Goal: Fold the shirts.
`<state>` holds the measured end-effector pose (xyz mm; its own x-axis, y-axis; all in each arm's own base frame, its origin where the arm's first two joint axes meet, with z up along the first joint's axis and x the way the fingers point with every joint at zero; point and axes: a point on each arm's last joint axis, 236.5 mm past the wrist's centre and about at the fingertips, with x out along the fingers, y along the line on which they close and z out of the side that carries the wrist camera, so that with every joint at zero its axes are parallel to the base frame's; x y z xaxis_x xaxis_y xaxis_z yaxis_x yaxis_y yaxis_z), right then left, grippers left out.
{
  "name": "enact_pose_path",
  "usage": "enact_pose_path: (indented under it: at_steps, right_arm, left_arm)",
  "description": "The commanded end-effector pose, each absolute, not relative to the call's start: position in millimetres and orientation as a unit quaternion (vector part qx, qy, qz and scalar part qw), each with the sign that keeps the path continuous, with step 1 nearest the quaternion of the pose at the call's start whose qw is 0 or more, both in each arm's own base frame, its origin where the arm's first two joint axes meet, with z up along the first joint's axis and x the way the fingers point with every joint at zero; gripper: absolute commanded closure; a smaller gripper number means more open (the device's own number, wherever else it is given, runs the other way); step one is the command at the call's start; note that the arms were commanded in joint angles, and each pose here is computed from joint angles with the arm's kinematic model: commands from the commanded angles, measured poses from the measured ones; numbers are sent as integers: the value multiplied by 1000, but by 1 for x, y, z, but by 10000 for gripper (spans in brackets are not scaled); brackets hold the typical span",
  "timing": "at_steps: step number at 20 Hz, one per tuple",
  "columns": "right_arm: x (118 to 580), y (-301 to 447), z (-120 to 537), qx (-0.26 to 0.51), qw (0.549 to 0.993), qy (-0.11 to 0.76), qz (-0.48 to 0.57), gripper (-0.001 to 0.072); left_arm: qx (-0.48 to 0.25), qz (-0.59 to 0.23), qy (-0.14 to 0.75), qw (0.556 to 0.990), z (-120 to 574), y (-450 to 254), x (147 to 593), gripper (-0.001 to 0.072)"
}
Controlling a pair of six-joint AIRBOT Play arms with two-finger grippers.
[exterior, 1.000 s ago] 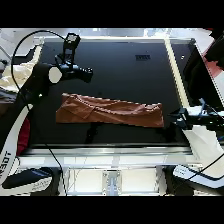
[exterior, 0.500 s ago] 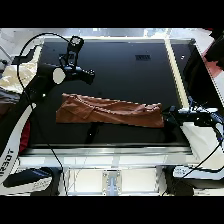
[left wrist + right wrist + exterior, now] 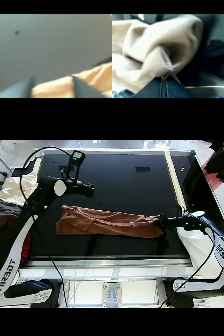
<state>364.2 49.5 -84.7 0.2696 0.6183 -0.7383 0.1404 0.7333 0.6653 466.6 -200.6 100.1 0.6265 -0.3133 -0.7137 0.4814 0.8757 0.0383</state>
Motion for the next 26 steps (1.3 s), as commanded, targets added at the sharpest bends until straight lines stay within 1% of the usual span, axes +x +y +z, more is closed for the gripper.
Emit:
enact_pose_path:
  at_steps: [1, 3, 6, 8, 10, 12, 16, 18, 20, 22, 24, 26]
  right_arm:
    - [375, 80, -43, 324, 722, 567, 230, 695]
    - [380, 91, -4, 314, 727, 548, 268, 695]
    - [391, 114, 61, 291, 752, 506, 307, 695]
    - [396, 138, 99, 266, 766, 483, 332, 695]
    - [398, 166, 132, 249, 770, 467, 357, 696]
    - [402, 190, 154, 226, 781, 449, 371, 696]
    - [394, 234, 176, 210, 780, 431, 403, 696]
    - [391, 251, 179, 208, 780, 424, 411, 695]
    - [392, 264, 183, 207, 784, 412, 416, 696]
    - [397, 278, 189, 211, 794, 392, 414, 696]
    - [405, 295, 199, 221, 808, 362, 409, 696]
    - [412, 319, 208, 235, 819, 327, 407, 696]
  left_arm:
    - [117, -231, 472, 843, 51, -197, 435, 693]
    - [95, -246, 533, 804, 19, -206, 415, 693]
    - [62, -270, 575, 770, -22, -232, 404, 694]
    - [74, -294, 592, 747, -51, -252, 394, 693]
    - [102, -317, 605, 723, -76, -272, 378, 694]
    - [124, -336, 603, 713, -93, -290, 368, 694]
    - [129, -344, 576, 730, -99, -311, 374, 694]
    - [144, -330, 563, 744, -86, -294, 389, 694]
    - [150, -283, 542, 777, -58, -254, 417, 694]
    - [129, -220, 514, 819, -13, -196, 449, 694]
    - [96, -171, 483, 853, 34, -139, 466, 694]
    - [69, -123, 451, 881, 79, -85, 470, 694]
